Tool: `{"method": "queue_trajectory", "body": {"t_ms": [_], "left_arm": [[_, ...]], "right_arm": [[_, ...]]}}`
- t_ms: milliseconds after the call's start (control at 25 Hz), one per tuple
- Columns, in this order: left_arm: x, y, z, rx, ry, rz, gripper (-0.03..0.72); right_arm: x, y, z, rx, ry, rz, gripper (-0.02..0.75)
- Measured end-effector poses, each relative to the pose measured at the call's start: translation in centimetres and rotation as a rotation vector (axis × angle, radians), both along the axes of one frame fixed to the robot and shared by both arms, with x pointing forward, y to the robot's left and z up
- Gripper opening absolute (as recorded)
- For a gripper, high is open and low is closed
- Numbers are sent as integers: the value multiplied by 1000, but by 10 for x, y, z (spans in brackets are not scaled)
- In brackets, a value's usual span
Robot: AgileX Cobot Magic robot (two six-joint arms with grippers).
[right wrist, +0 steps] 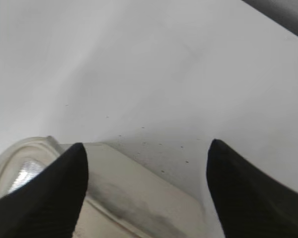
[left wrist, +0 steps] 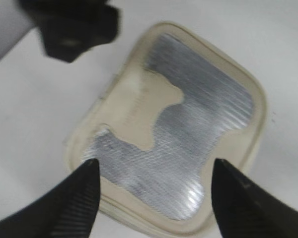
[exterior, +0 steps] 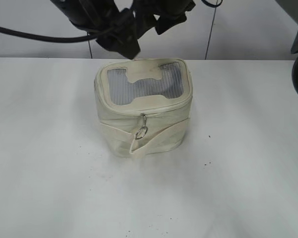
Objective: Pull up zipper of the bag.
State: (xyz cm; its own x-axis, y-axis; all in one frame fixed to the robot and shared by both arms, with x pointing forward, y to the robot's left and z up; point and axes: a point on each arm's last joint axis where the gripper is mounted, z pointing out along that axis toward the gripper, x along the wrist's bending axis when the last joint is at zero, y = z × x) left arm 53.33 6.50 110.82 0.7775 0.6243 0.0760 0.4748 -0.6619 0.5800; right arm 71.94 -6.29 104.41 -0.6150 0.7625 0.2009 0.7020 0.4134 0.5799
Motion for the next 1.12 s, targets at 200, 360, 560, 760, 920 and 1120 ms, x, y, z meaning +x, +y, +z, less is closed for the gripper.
{"method": "queue_trajectory", "body": {"t_ms": [200, 360, 560, 760, 920, 1120], "left_arm": [[39, 31, -3, -57, -82, 129, 533], [65, 42, -26, -78, -55, 171, 534], [78, 39, -43, -114, -44, 163, 534], [87, 32, -49, -162, -57, 177, 534], [97, 26, -45, -204, -65, 183, 534], [104, 19, -33, -272, -81, 191, 534]], "right_arm": [[15, -36, 5, -25, -13, -96, 555], [23, -65, 12, -10, -14, -177, 555], [29, -83, 12, 0, -3, -232, 555], [29, -83, 13, 28, 9, -233, 553], [27, -83, 15, 37, 16, -235, 526], [15, -87, 26, 16, 39, -239, 509]]}}
